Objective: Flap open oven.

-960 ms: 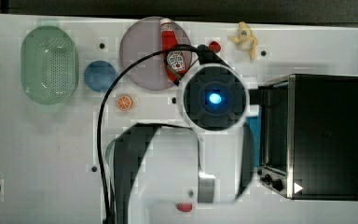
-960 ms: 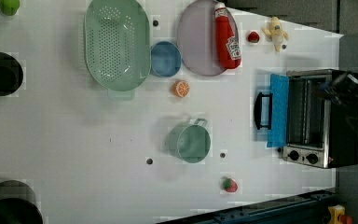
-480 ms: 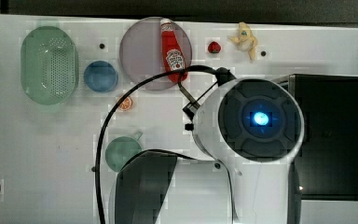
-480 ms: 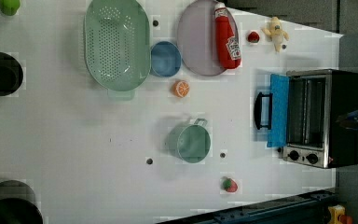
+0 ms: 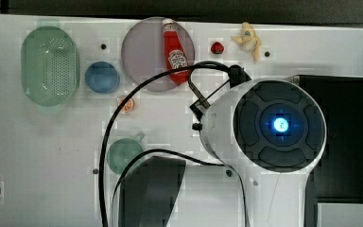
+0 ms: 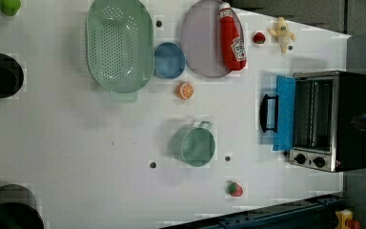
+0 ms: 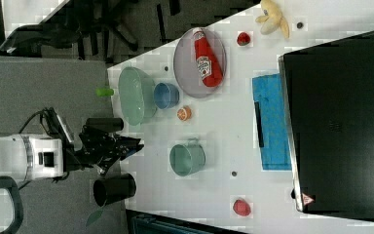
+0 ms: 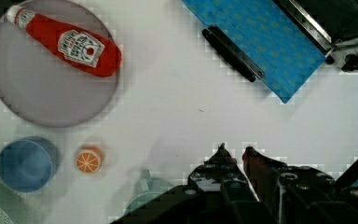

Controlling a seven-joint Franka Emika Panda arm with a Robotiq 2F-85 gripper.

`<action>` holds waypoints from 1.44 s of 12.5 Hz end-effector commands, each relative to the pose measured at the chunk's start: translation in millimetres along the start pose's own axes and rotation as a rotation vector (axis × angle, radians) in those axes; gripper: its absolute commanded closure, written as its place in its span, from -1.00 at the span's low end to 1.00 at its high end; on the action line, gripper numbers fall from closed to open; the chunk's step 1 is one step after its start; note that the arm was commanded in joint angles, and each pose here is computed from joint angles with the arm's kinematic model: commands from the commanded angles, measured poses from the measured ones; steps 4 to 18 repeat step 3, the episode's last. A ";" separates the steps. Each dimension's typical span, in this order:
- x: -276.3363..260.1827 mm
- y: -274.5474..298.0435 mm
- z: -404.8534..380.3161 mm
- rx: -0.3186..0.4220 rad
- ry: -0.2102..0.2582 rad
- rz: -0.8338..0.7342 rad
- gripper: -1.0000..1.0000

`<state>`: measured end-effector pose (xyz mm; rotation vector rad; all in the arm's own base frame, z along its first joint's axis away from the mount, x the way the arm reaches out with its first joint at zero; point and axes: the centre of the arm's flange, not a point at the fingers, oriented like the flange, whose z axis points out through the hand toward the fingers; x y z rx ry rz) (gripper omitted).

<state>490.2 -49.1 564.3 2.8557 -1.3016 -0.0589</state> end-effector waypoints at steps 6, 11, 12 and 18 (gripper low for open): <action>-3.4 -2.7 4.4 -0.009 0.000 0.033 0.65; -3.4 -2.7 4.4 -0.009 0.000 0.033 0.65; -3.4 -2.7 4.4 -0.009 0.000 0.033 0.65; -3.4 -2.7 4.4 -0.009 0.000 0.033 0.65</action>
